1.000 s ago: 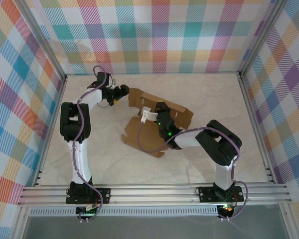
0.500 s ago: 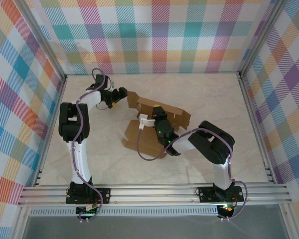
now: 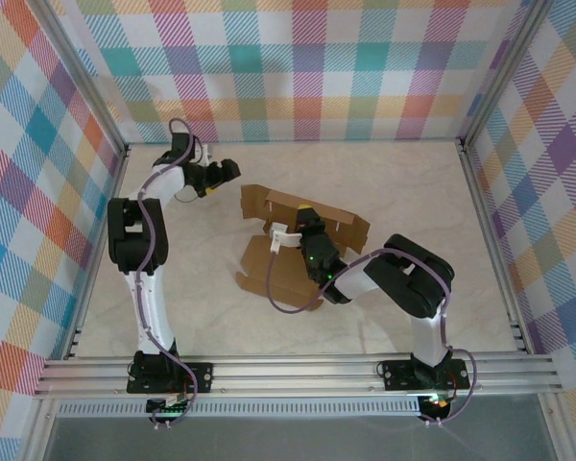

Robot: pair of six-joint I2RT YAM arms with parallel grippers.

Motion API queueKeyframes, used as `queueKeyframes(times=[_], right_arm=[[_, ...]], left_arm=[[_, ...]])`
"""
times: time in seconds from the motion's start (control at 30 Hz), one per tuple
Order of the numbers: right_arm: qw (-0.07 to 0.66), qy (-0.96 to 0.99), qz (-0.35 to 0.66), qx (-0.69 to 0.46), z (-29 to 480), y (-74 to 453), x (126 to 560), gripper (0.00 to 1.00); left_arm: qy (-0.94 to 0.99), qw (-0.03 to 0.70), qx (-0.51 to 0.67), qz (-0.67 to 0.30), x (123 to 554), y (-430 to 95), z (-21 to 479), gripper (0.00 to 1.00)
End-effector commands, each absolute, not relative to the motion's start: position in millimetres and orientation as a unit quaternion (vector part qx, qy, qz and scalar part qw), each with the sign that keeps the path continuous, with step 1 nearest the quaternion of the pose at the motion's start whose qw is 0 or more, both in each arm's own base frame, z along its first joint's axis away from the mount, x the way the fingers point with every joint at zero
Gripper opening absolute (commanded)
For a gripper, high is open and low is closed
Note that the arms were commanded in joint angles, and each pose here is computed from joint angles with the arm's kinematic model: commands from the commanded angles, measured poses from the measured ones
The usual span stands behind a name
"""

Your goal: Fold the paper box

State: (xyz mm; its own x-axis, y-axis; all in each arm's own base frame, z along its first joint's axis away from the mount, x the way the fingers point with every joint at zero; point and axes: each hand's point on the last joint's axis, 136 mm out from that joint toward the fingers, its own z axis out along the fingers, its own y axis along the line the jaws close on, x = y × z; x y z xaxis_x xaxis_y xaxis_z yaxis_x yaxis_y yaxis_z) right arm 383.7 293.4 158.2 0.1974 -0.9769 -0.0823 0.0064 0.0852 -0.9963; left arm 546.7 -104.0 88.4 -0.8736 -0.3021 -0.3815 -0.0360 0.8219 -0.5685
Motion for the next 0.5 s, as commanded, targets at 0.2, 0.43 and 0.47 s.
queueKeyframes(times=[0.2, 0.43, 0.47], right_arm=[[0.589, 0.455, -0.430, -0.511, 159, 299, 382, 0.00], [0.585, 0.455, -0.431, -0.515, 154, 299, 382, 0.00], [0.585, 0.456, -0.431, -0.514, 155, 299, 382, 0.00]], left_arm=[[0.935, 0.171, -0.050, -0.307, 526, -139, 64, 0.90], [0.930, 0.145, -0.057, -0.332, 506, -155, 64, 0.84], [0.929, 0.143, -0.056, -0.337, 503, -156, 65, 0.82]])
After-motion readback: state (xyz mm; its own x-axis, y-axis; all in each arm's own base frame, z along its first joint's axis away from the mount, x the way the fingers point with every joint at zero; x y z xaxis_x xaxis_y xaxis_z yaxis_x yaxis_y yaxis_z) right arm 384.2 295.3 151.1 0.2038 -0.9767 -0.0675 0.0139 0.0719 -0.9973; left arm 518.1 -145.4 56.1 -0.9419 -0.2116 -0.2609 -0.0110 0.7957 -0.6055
